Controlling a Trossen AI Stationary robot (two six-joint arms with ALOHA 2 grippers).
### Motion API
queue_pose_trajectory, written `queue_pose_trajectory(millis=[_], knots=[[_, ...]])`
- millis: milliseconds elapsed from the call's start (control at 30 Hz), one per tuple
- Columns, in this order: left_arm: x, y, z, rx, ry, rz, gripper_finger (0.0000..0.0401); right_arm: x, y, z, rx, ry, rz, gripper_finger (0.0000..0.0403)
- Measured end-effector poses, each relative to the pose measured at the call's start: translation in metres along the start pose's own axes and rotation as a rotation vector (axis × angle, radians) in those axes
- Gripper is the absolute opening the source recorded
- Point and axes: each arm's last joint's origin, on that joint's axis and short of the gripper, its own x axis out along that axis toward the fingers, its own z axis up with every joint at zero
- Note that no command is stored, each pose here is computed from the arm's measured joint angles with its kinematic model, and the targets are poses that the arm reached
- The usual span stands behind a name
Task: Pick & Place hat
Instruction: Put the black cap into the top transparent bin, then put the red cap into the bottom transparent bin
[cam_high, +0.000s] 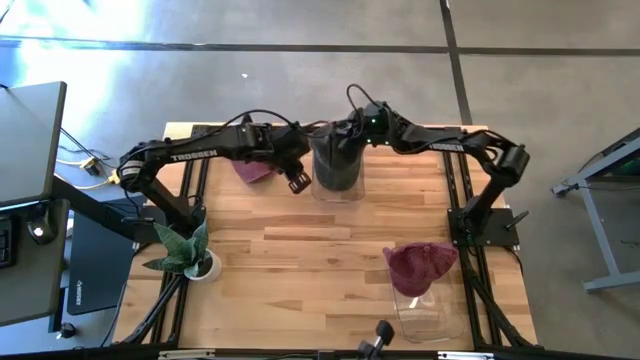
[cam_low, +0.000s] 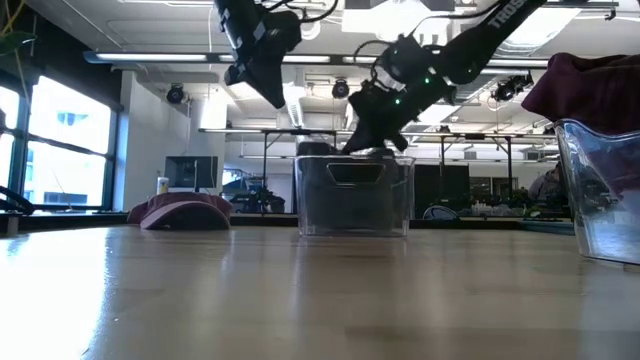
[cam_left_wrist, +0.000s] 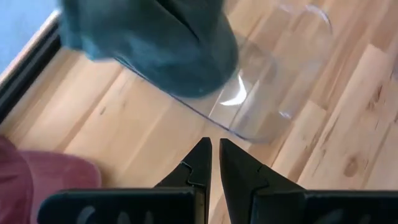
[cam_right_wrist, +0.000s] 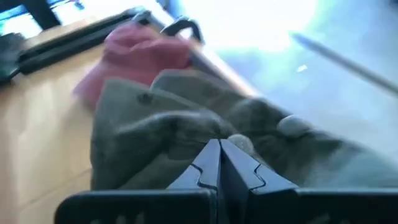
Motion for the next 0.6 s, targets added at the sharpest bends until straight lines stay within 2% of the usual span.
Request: queue_pose_trajectory(millis=[100, 200, 300, 400, 600], knots=[[0.0, -0.003, 0.0, 0.008, -0.007, -0.014, 0.0025, -0.013, 0.0, 0.012, -0.002, -0.064, -0.082, 0.0002], [0.004, -0.005, 0.003, 0.027, -0.009, -0.079, 0.0025, -0.026, 0.002, 0.021, 0.004, -0.095, -0.089, 0.0001], [0.011, -0.004, 0.004, 0.026, -0.003, -0.081, 0.0025, -0.039, 0.009, 0.029, -0.004, -0.113, 0.013, 0.0002], [0.01, 0.004, 0.006, -0.004, 0.001, -0.069, 0.0025, -0.049, 0.02, 0.028, -0.005, -0.058, 0.126, 0.0004], [-0.006, 0.053, -0.001, -0.106, 0.103, 0.021, 0.0025, -0.074, 0.051, 0.022, -0.035, 0.061, 0.2, 0.0003]])
